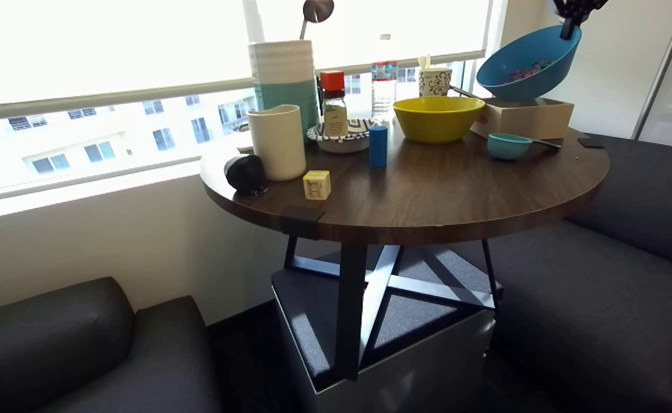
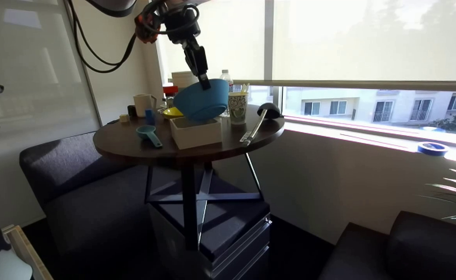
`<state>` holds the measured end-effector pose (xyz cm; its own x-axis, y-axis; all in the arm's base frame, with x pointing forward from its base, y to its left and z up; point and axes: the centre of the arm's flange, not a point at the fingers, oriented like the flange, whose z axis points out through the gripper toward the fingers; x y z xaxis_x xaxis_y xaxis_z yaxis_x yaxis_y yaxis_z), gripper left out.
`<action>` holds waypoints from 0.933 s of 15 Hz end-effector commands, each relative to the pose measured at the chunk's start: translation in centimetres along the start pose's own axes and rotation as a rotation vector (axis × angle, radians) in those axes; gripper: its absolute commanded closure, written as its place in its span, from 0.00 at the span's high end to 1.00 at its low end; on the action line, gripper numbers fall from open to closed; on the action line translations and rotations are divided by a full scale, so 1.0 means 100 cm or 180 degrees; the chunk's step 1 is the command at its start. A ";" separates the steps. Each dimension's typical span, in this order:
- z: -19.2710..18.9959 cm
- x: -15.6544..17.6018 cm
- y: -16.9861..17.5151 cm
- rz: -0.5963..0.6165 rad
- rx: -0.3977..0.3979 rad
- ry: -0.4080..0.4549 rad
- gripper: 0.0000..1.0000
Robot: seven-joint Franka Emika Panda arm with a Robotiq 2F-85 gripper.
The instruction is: Pour the cereal out of the blue bowl and into the wooden box
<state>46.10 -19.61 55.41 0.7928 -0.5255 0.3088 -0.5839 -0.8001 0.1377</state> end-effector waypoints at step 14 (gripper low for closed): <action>-0.030 -0.007 -0.018 -0.0182 -0.0607 0.0460 0.01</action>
<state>46.43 -18.05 56.62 0.8077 -0.4505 0.3803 -0.5652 -0.7752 0.2822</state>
